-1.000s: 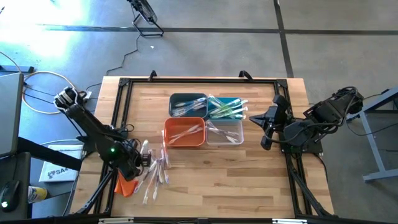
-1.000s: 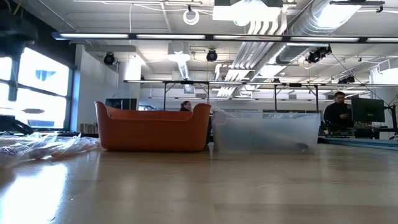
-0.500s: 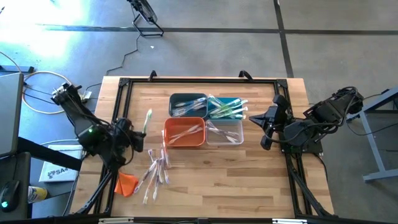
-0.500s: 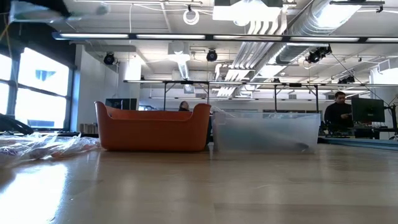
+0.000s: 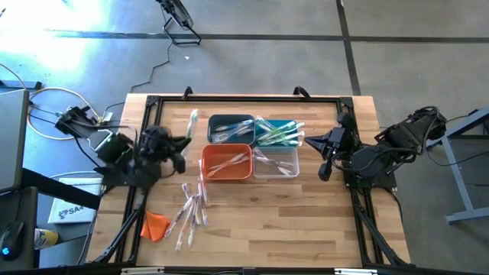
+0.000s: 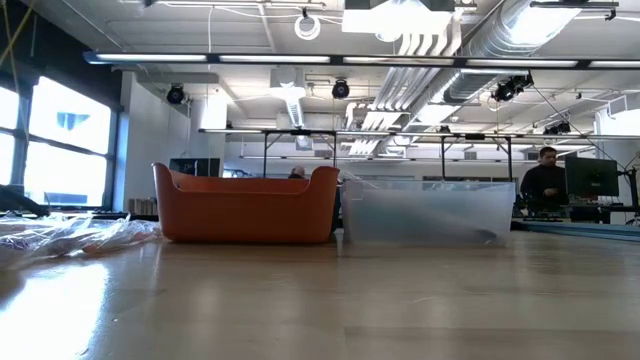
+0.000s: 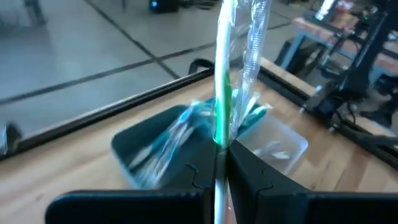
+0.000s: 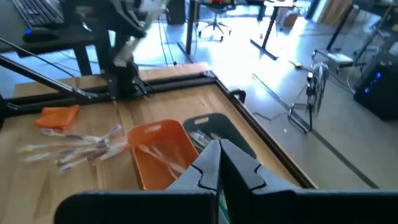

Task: Pick & Place Toothbrushes
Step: Put the green toothbrush into the right blue bin

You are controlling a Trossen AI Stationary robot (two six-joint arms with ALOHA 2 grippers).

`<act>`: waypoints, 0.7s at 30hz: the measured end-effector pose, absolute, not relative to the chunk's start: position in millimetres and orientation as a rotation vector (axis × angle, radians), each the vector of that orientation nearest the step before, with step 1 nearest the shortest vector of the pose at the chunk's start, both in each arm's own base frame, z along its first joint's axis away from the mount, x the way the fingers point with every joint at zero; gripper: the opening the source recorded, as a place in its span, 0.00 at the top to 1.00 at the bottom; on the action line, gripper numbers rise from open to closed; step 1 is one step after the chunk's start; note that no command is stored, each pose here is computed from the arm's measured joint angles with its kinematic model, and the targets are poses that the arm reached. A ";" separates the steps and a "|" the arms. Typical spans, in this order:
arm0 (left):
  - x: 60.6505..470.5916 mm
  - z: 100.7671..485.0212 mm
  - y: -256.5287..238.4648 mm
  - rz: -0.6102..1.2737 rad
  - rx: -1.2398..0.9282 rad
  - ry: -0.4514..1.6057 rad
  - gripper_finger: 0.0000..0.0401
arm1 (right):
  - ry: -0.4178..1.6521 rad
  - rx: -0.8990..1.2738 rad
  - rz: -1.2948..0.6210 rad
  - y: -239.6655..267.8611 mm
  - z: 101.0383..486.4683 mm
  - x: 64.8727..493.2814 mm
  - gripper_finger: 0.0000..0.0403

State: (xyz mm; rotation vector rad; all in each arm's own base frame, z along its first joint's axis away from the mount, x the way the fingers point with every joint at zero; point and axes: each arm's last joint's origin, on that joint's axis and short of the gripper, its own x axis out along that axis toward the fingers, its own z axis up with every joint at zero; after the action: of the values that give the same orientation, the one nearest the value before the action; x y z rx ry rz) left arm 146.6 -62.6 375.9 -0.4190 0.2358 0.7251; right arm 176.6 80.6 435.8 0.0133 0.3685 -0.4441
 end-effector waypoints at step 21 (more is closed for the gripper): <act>252.5 410.7 -18.3 0.228 -0.180 0.073 0.97 | 0.277 -0.065 -0.416 85.4 438.0 232.6 0.99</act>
State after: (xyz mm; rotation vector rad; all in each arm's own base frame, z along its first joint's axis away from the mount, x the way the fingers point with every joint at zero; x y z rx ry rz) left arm 252.5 -18.3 410.7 -0.1802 0.0726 0.2275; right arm 232.6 85.4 438.0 -0.0647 0.2768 -0.4163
